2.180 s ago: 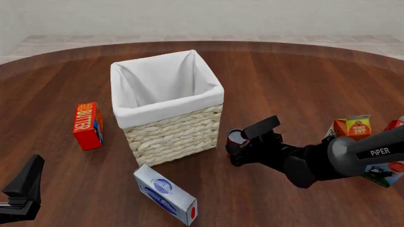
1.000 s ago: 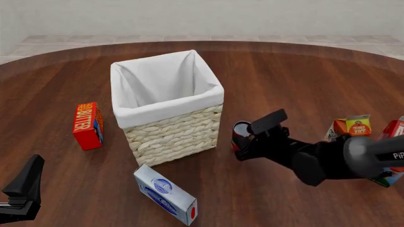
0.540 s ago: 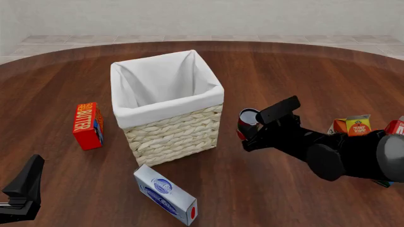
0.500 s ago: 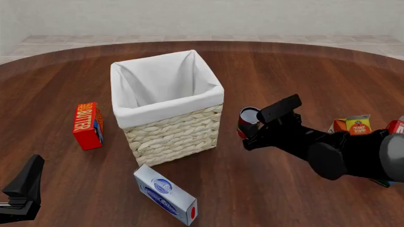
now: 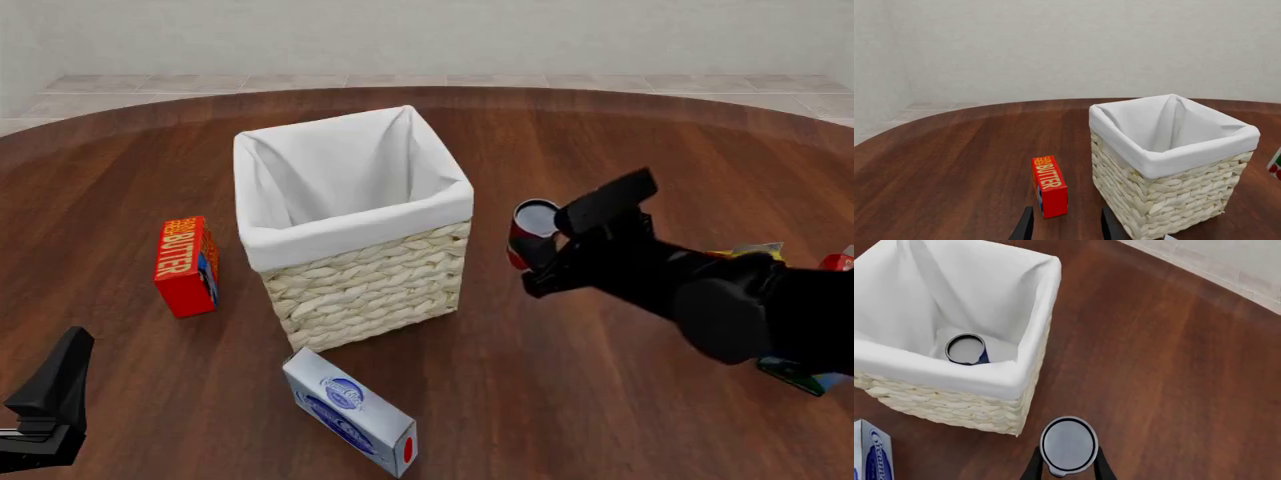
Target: Pick up the alphabet soup and the tomato sauce, and put them in the basket.
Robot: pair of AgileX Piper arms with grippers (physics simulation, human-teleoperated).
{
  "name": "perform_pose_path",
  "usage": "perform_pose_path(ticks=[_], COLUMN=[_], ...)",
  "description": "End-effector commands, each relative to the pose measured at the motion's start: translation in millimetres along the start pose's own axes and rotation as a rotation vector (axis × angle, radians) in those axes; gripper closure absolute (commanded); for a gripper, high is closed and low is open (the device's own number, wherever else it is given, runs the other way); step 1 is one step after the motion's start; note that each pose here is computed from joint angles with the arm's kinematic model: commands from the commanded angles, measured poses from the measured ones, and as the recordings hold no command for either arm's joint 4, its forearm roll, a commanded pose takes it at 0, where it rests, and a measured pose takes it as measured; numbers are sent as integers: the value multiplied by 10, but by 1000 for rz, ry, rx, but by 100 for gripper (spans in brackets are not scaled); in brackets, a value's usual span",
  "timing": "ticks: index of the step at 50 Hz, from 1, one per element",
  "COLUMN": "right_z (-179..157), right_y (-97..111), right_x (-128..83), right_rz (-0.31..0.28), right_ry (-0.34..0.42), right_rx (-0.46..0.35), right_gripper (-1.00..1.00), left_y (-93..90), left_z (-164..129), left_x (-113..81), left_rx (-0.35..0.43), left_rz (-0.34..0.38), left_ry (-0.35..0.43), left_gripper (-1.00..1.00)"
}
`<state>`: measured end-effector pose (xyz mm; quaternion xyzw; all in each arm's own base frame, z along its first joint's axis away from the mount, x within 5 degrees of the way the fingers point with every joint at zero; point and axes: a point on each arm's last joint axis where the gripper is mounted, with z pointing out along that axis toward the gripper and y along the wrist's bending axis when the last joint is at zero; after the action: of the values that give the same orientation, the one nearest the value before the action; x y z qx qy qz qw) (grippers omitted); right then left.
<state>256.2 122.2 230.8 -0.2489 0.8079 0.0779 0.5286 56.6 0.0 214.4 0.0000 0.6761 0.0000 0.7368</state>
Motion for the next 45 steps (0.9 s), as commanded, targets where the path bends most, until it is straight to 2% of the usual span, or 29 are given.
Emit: perform_pose_path(ticks=[1, 12, 45], right_z=[-110, -235, -470], right_y=[-3, 23, 21], right_x=[-148, -333, -702], right_rz=[5, -32, -76], right_ry=[-27, -57, -120], right_rx=[-2, -15, -22], right_gripper=[100, 100, 100], left_y=[0, 0, 0], left_z=[0, 0, 0], left_x=[0, 0, 0], left_rx=[0, 0, 0], left_rz=[0, 0, 0], left_ry=[0, 0, 0], left_gripper=[-100, -100, -100])
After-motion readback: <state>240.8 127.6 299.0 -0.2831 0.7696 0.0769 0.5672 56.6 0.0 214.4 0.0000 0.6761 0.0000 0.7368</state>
